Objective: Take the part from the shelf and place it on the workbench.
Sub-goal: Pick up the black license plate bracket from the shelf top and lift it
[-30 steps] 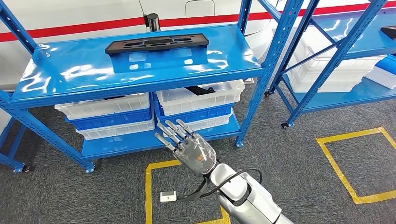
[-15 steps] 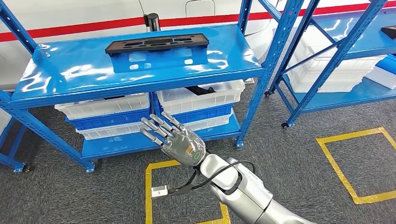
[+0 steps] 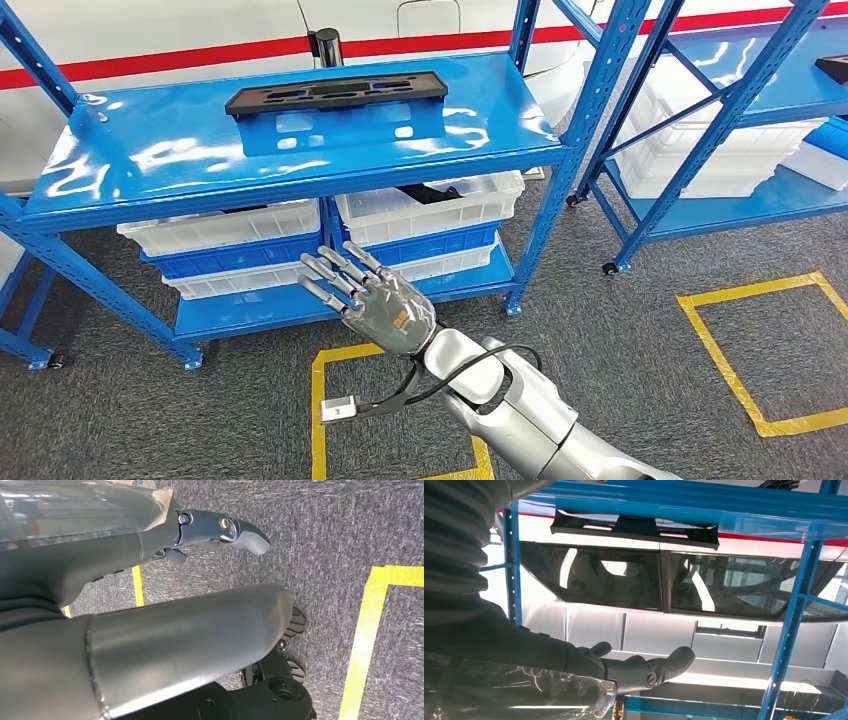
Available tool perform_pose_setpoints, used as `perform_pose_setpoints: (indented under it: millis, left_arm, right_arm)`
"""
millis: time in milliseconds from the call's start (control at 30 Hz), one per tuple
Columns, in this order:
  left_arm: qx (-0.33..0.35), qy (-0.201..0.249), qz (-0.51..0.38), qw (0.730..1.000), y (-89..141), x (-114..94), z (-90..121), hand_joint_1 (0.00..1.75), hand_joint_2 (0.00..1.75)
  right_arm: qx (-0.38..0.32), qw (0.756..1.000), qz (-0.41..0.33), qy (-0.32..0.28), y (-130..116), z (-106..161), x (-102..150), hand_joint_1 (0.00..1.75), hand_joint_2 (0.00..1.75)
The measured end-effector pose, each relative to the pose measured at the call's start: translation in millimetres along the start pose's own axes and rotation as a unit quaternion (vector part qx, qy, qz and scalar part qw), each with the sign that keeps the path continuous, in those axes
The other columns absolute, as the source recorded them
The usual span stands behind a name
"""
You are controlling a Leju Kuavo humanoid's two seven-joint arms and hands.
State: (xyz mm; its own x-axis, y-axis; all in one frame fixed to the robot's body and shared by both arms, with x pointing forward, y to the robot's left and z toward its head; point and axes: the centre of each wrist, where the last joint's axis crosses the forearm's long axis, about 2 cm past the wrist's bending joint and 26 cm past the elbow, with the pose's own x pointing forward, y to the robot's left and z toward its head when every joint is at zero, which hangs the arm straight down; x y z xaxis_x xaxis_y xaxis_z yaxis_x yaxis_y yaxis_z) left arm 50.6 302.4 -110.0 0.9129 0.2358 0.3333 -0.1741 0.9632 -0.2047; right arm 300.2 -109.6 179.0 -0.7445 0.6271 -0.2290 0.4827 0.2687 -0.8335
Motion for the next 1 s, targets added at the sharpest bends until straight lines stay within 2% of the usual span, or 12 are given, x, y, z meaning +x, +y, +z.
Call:
perform_pose_setpoints:
  millis: [600, 1000]
  left_arm:
    - [0.003, -0.007, 0.008, 1.000, 1, 0, 0, 0.00, 0.00]
    - [0.004, -0.010, 0.010, 1.000, 1, 0, 0, 0.00, 0.00]
  right_arm:
    - [0.008, 1.000, -0.002, 0.004, 6, 8, 5, 0.00, 1.75]
    - [-0.033, 0.999, -0.012, 0.015, 4, 11, 3, 0.00, 1.75]
